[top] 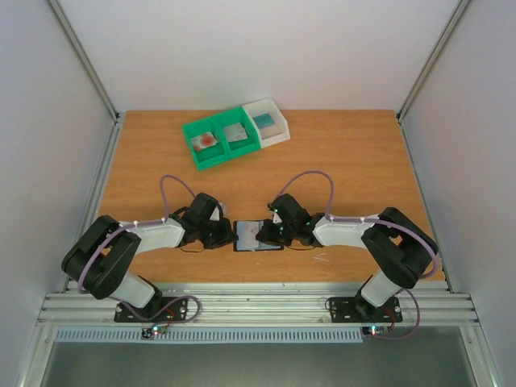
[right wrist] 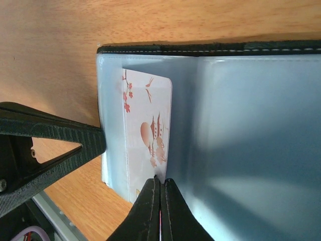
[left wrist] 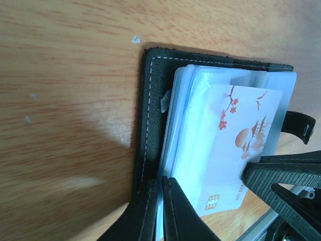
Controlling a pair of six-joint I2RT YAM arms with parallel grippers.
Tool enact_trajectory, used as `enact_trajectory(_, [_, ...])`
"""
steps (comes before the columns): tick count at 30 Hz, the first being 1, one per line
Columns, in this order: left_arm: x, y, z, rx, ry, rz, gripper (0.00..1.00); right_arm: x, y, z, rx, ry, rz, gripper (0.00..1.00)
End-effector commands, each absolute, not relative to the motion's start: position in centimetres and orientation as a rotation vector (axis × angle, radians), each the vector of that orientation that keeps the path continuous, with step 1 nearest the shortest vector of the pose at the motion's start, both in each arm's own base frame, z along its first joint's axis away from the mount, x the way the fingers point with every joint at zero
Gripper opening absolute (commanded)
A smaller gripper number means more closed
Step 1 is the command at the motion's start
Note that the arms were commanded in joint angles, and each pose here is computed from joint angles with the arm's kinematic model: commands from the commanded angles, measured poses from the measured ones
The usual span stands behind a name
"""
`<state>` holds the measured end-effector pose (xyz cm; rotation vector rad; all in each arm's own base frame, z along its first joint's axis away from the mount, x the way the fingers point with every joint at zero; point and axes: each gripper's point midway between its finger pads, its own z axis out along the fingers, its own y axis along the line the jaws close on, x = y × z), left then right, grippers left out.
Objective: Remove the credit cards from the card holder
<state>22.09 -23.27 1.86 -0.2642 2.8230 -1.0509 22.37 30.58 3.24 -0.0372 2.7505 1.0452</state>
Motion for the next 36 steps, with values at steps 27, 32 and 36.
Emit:
enact_trajectory(27, [22.1, -26.0, 11.9, -0.209, 2.531, -1.406, 0.57, 21.5, 28.9, 11.3, 0.035, 2.523, 1.256, 0.01])
enact_trajectory(32, [21.8, -26.3, 14.2, -0.207, 2.460, -1.487, 0.65, 21.4, 29.1, 14.8, 0.040, 2.399, 1.367, 0.01])
enact_trajectory(36, [21.6, -26.8, 15.4, -0.194, 2.400, -1.579, 0.65, 21.2, 29.0, 17.4, 0.043, 2.298, 1.450, 0.01])
